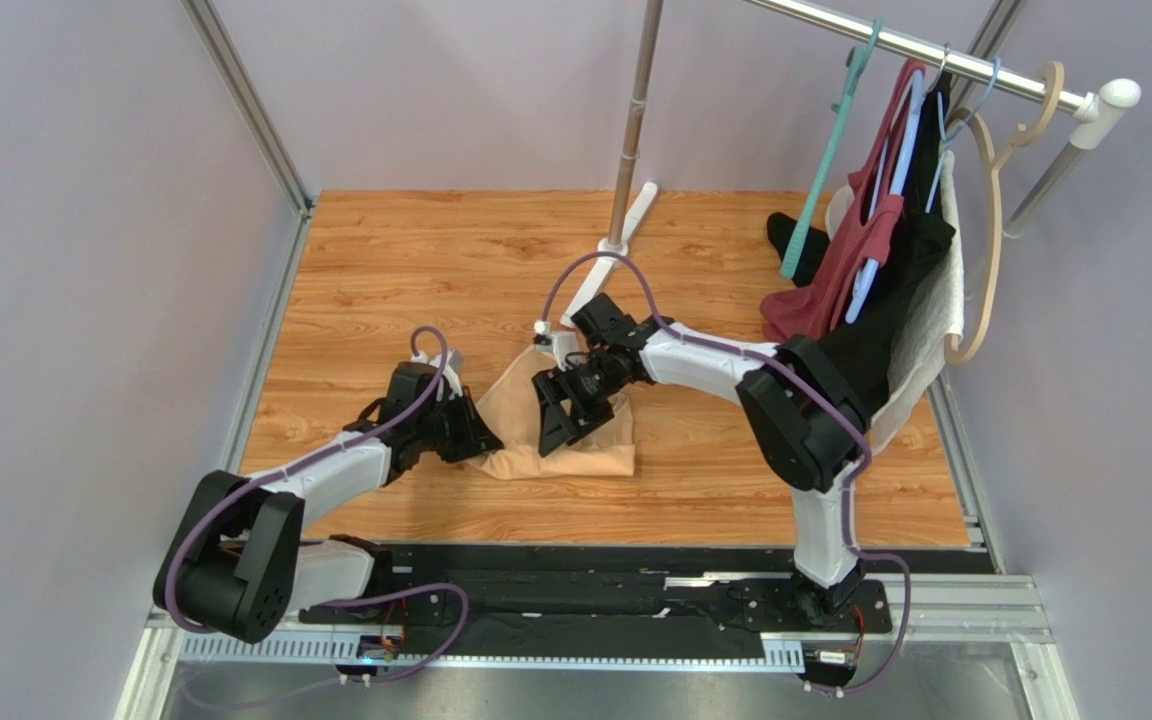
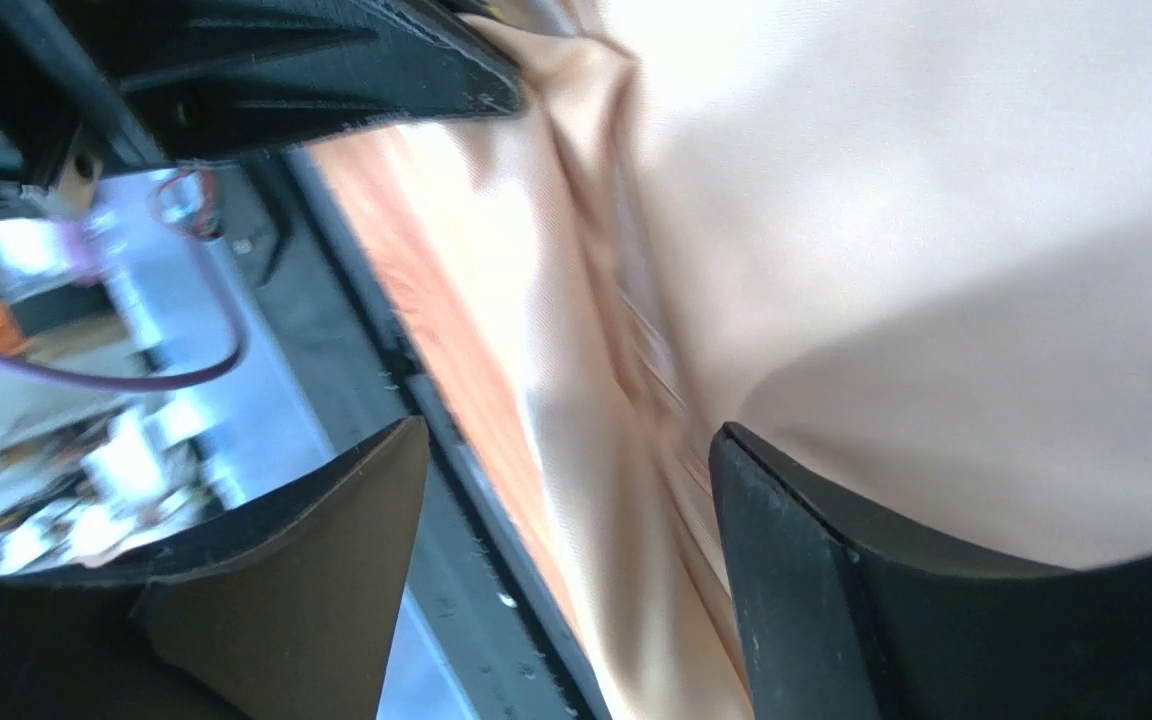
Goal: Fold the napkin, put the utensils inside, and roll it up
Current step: Roll the napkin with the utensil
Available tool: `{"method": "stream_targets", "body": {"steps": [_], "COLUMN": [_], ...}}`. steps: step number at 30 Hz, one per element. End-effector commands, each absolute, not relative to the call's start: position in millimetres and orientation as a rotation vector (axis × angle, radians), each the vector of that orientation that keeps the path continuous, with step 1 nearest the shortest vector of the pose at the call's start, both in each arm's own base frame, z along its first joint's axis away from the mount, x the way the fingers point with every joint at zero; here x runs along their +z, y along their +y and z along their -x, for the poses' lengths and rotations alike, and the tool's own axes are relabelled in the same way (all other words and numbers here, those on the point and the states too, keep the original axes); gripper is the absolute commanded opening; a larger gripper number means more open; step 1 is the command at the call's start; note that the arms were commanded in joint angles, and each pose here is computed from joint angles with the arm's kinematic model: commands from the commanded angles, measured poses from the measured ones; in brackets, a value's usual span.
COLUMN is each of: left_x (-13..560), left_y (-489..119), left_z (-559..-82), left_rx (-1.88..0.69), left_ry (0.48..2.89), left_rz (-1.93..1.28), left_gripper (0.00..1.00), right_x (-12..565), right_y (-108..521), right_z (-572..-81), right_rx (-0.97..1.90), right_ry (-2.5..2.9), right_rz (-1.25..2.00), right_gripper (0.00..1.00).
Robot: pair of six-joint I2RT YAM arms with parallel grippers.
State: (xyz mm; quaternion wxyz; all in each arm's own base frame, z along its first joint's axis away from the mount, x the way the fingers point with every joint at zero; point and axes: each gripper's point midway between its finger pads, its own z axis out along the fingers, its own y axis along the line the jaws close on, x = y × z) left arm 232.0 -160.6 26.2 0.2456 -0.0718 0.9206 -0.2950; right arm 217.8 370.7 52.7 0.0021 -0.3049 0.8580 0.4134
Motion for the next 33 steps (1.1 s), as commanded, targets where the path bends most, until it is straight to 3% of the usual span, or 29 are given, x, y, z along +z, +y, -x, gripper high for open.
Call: {"method": "stream_targets", "body": {"steps": [1, 7, 14, 21, 33], "left_x": [25.4, 26.3, 26.4, 26.5, 25.6], "left_y": [-156.5, -156.7, -156.4, -157.0, -157.4], "left_z": [-233.2, -234.3, -234.2, -235.0, -237.8], "left_rx": [-0.767, -0.762, -0.758, -0.759, -0.756], "left_ry": [2.527, 2.531, 2.535, 2.537, 2.538], "left_rz": [0.175, 0.174, 0.167, 0.167, 0.171], "left_gripper": [0.0, 0.0, 0.0, 0.0, 0.0], "right_x": [89.6, 112.4, 118.5, 97.7, 63.8], "right_y": [355.0, 333.4, 327.0, 343.2, 345.2], "right_z": [-256.8, -257.0, -222.3, -199.4, -209.4], "right_rx": [1.036, 0.901, 0.748, 0.616, 0.496], "right_ry": [2.417, 2.198, 2.007, 1.947, 1.952], "right_rz": [0.944, 0.999, 1.156, 1.315, 1.341], "right_gripper": [0.74, 0.75, 0.75, 0.74, 0.66]}}
